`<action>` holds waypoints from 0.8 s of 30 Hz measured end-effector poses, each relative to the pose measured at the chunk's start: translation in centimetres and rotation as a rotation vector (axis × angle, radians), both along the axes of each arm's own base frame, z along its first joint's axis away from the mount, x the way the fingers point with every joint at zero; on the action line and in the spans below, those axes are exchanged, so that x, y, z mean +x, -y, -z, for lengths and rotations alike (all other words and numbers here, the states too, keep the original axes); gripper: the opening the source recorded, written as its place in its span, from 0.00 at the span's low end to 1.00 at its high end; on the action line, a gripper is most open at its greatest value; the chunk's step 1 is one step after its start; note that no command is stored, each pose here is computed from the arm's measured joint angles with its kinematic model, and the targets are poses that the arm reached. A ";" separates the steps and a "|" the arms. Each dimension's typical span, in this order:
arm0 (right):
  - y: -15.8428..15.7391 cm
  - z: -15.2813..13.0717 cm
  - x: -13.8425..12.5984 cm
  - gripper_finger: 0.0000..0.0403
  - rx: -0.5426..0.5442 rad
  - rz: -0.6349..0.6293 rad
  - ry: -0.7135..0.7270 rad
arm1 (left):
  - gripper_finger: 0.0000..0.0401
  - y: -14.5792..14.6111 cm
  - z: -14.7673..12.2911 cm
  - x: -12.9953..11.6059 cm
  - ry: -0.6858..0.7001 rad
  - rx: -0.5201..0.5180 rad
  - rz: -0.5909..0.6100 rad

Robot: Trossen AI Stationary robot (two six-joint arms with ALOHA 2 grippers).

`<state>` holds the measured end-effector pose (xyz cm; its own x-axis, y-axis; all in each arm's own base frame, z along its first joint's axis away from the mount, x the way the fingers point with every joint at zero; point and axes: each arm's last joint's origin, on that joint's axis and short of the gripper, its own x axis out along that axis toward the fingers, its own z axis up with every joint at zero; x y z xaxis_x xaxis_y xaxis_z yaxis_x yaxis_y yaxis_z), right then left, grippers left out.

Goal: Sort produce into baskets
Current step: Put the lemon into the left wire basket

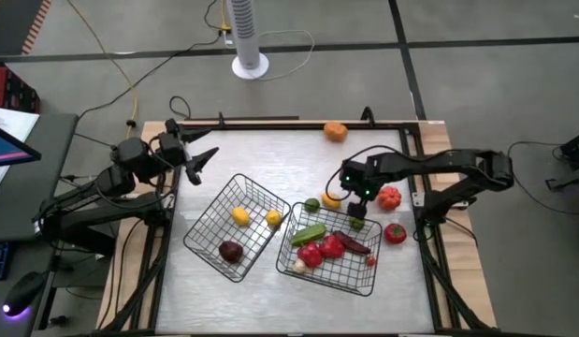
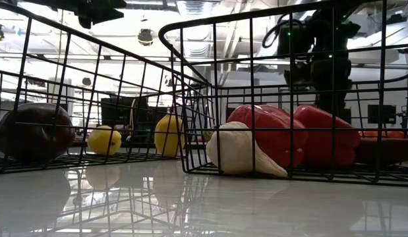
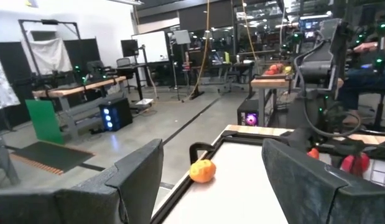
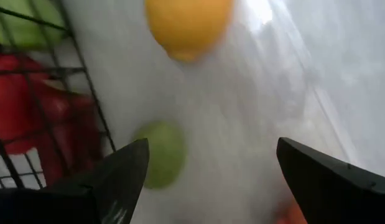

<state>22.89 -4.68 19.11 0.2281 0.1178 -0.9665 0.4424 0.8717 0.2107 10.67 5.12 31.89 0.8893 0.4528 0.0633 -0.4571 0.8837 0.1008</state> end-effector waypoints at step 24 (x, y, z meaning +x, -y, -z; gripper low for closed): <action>-2.3 1.0 4.0 0.94 -0.125 -0.187 0.310 | 0.65 0.0 0.0 0.0 -0.003 0.005 0.008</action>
<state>26.89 -2.39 18.14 0.4974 0.0706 -0.8647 0.2050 0.9589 0.1963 10.68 5.10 31.88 0.8930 0.4456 0.0627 -0.4499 0.8866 0.1070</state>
